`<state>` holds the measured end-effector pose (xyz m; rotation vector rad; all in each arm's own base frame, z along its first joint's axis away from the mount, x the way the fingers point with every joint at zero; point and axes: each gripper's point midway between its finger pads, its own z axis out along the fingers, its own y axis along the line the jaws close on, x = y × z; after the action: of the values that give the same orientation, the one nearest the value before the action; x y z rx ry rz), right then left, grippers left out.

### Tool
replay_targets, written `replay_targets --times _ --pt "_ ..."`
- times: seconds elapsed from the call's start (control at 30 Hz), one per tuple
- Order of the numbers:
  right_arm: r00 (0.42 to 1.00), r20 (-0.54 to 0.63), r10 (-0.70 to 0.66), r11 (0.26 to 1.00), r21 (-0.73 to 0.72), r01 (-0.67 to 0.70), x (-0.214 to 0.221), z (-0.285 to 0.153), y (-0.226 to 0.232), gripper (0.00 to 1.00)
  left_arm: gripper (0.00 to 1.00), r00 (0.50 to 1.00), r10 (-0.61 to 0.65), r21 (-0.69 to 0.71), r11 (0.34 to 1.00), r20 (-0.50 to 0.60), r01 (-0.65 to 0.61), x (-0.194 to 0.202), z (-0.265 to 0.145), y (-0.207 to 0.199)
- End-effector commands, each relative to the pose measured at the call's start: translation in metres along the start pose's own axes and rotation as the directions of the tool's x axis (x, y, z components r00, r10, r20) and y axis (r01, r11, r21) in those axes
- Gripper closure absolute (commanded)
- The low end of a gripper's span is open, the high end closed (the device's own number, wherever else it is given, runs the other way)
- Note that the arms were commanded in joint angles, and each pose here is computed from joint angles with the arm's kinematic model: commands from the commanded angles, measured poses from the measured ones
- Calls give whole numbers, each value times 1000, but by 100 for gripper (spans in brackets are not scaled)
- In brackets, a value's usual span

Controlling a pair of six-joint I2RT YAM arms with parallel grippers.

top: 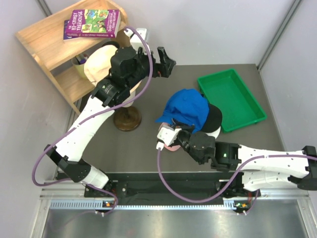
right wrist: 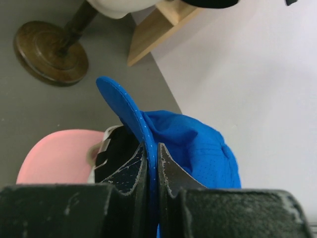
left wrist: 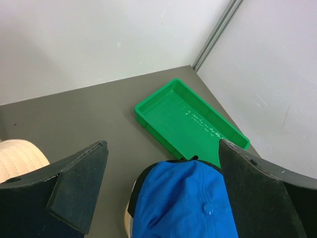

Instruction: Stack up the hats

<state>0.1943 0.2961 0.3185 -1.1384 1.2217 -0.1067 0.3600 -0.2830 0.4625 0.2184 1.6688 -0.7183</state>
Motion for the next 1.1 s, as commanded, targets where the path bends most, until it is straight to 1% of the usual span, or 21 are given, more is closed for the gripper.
replay_targets --times 0.0,0.2,0.3,0.37,0.43,0.47,0.5,0.53,0.57,0.6,0.67,0.7,0.73,0.83,1.0,1.07 --pt "998 -3 60 998 -32 -60 5 -4 22 100 2 999 0 1 1000 45 0 -15 -14 0" --pt "997 -51 53 998 -29 -55 28 -4 38 100 2 999 -13 1 1000 32 13 -8 -19 1" --pt "995 -62 74 997 -11 -74 32 -4 39 100 2 999 -14 -1 1000 34 14 -8 -23 1" --pt "993 -67 95 995 31 -93 31 -3 31 100 2 999 -16 -4 1000 29 16 -6 -24 2" --pt "993 -75 96 994 53 -92 30 -4 27 91 2 999 -12 -9 1000 29 13 -6 -24 4" --pt "992 -74 102 993 64 -98 29 -4 23 85 2 1000 -11 -5 1000 28 11 -5 -25 3" --pt "992 -77 98 994 63 -93 28 -3 24 77 2 1000 -11 10 1000 19 11 -3 -24 1" --pt "992 -82 98 993 71 -92 29 -3 22 73 2 1000 -15 19 1000 4 15 3 -22 0" --pt "992 -80 100 993 74 -95 27 -4 21 59 2 1000 -19 35 999 0 19 5 -22 -2" --pt "991 -82 102 992 80 -95 27 -3 19 52 3 999 -23 81 996 -38 26 17 -21 -9" --pt "990 -85 113 989 100 -104 27 -5 15 41 4 997 -37 140 989 -67 46 29 -18 -18" --pt "989 -91 114 989 109 -103 29 -5 14 39 4 994 -50 160 985 -100 66 41 -15 -20" --pt "989 -89 118 988 112 -108 29 -5 13 38 5 989 -56 221 971 -137 86 52 -15 -30" --pt "988 -81 132 984 128 -121 27 -7 9 36 7 972 -101 302 939 -212 163 78 -7 -44" --pt "985 -80 153 980 139 -140 27 -14 0 27 9 953 -101 314 930 -286 193 112 9 -47" --pt "980 -70 188 973 149 -176 27 -20 -7 23 10 943 -94 324 924 -319 202 125 14 -48"
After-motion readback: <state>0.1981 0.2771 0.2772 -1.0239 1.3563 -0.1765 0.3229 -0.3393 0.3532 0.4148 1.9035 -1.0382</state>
